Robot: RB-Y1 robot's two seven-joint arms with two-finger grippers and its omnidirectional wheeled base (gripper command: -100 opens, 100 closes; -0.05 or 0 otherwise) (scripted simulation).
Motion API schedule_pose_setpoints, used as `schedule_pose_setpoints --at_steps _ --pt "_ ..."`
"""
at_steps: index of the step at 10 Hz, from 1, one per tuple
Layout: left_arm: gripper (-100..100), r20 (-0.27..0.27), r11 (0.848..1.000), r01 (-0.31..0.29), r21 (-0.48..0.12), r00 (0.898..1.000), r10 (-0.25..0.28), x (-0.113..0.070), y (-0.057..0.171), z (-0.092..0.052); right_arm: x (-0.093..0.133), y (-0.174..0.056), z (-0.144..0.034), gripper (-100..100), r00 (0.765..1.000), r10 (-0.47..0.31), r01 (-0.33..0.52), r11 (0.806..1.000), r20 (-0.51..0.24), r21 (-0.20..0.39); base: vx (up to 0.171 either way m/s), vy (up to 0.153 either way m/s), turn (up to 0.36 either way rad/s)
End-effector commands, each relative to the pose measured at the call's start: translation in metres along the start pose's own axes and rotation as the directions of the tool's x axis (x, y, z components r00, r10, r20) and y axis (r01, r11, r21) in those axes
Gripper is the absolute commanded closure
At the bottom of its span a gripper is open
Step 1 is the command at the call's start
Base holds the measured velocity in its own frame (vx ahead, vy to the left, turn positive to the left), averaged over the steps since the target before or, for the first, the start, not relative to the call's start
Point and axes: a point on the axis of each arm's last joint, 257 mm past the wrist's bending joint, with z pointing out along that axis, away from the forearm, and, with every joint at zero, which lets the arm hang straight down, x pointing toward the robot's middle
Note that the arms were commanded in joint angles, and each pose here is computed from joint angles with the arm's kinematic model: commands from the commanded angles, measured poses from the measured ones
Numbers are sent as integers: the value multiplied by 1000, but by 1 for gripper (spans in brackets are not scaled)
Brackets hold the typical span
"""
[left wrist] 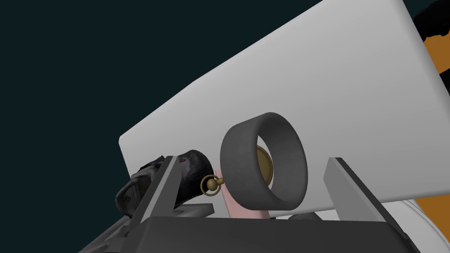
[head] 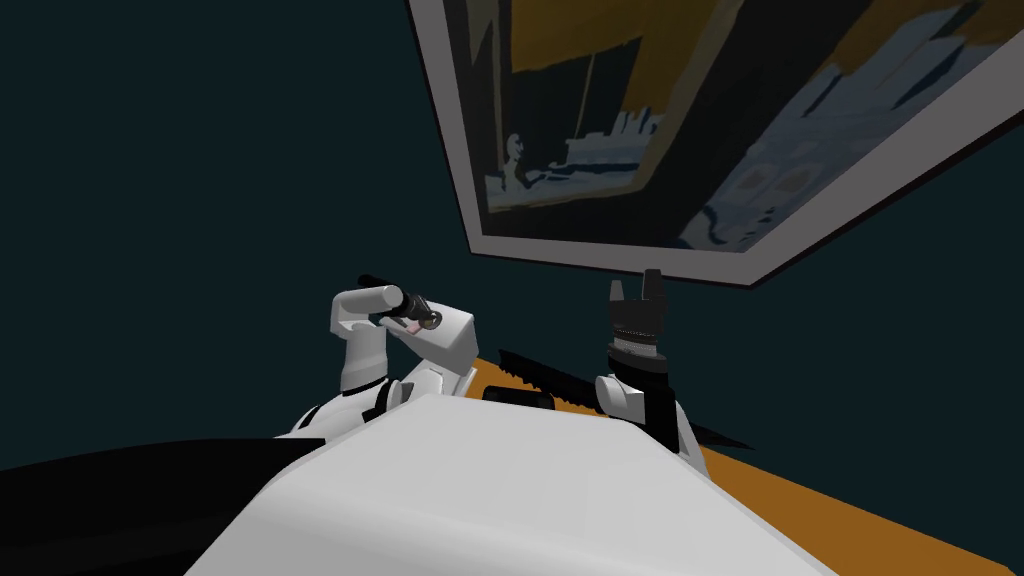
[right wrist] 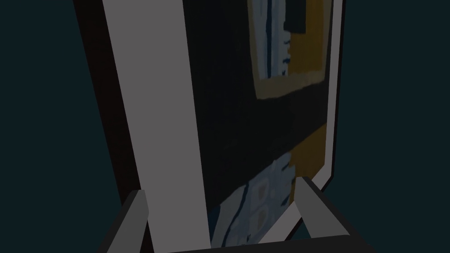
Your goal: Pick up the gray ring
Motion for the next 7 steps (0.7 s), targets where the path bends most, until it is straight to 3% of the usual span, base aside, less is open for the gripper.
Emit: schedule_pose_setpoints --at_steps 1,7 --pt "-100 11 999 19 -28 1000 -18 -9 -2 -7 0 0 0 0 1000 0 0 1000 0 0 47 27 -87" --pt "-100 48 990 61 -124 997 -55 -36 -1 -26 0 0 0 0 1000 0 0 1000 0 0 28 29 -79"
